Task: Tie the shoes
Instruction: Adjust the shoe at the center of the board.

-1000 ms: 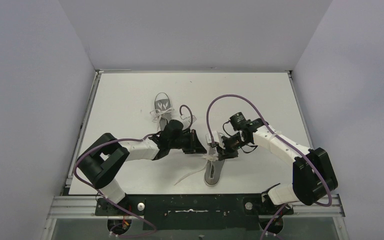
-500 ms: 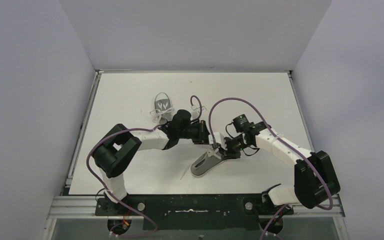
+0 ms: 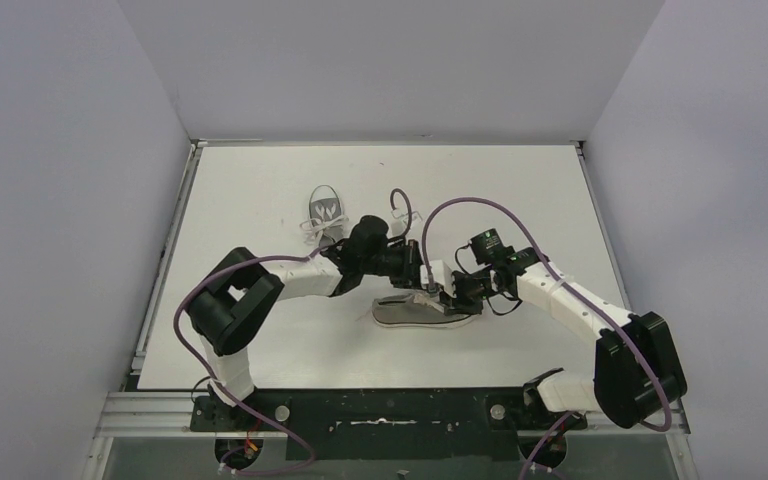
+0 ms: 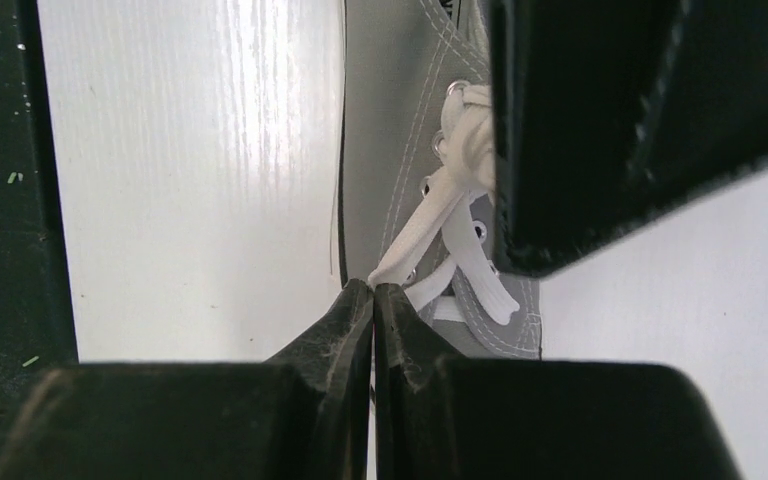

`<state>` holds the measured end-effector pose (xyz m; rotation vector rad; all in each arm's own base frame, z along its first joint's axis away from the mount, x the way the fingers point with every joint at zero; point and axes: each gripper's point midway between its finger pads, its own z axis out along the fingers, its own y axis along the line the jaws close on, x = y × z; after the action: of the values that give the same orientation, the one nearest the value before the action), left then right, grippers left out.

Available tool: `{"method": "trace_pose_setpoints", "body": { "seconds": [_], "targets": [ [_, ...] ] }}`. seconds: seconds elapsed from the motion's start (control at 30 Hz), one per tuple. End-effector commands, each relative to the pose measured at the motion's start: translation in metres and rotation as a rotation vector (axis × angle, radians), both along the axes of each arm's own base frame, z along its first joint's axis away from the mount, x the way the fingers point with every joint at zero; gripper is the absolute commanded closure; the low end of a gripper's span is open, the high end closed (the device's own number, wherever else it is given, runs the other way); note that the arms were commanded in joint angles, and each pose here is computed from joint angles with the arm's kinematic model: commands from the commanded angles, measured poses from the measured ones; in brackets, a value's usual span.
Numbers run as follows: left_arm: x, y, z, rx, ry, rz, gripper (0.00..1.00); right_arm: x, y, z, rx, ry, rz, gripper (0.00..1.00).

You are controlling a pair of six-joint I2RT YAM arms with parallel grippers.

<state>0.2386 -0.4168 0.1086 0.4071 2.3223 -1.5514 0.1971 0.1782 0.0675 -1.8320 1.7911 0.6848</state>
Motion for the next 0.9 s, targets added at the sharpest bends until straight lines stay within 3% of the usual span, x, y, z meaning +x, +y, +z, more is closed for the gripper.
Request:
{"method": "trace_pose_setpoints", "body": {
  "seconds": [0.0,0.3,0.87],
  "targets": [
    [-0.006,0.013,0.027,-0.041,-0.064,0.003,1.0,0.016,0.001,0.01,0.038,-0.08,-0.058,1.0],
    [-0.006,0.04,0.026,0.008,-0.088,0.036,1.0,0.016,0.001,0.009,0.048,-0.079,-0.062,1.0],
    [0.004,0.039,0.037,0.02,-0.119,-0.043,1.0,0.018,0.003,0.01,0.062,-0.073,-0.107,0.98]
  ]
}}
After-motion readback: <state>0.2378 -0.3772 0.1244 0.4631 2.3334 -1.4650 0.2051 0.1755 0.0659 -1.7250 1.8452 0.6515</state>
